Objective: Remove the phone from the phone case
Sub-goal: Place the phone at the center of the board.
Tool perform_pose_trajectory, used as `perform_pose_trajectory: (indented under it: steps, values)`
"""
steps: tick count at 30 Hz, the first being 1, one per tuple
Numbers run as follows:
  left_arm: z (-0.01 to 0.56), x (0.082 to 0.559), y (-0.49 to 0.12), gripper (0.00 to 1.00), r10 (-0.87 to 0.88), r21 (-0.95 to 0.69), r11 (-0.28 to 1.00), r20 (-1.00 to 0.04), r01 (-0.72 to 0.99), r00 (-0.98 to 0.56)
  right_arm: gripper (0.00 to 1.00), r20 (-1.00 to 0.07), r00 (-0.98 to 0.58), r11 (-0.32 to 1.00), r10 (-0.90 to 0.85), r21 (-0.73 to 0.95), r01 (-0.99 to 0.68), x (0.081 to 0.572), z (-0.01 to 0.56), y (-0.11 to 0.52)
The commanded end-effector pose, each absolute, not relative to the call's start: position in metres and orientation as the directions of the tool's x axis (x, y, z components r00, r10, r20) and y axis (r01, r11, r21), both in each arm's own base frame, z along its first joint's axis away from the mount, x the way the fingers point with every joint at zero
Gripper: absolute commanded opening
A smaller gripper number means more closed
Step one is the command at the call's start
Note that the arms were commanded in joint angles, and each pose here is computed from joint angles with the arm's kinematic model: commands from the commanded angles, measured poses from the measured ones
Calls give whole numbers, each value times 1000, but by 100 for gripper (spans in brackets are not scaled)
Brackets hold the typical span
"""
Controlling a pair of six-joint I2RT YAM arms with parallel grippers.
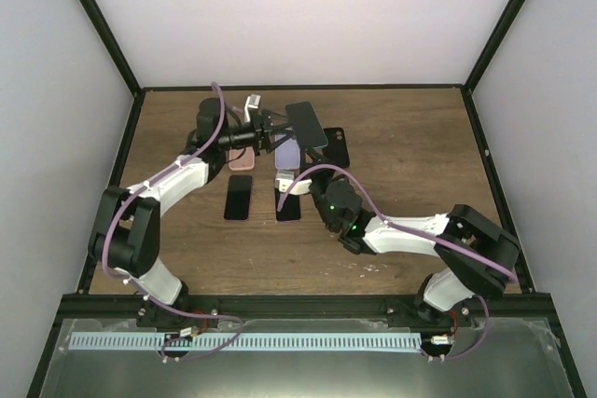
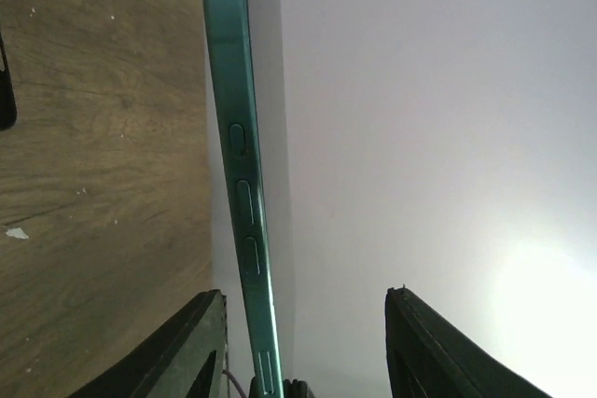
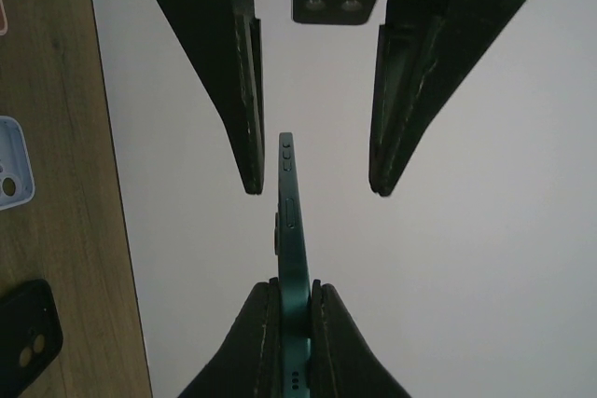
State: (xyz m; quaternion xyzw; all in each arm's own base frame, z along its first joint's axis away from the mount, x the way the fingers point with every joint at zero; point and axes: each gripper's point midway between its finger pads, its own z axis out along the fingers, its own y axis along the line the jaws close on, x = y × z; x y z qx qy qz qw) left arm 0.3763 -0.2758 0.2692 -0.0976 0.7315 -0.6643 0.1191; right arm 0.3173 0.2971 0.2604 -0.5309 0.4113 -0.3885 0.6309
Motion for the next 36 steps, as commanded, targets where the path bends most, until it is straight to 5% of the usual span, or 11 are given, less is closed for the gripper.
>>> perform_pose_trajectory:
  steps: [1,24,36]
  values:
    - [275,377,-286,47,-278,-996,83,-58,36,-959,1,-171,372,237,-912,-961,140,317,302,300]
    - [242,380,-292,13,-278,-990,138,-12,-27,-961,3,-186,387,224,-903,-973,55,309,280,312]
    - [220,379,-282,0,-295,-982,187,-41,-16,-955,68,-351,362,214,-863,-905,-368,293,228,318]
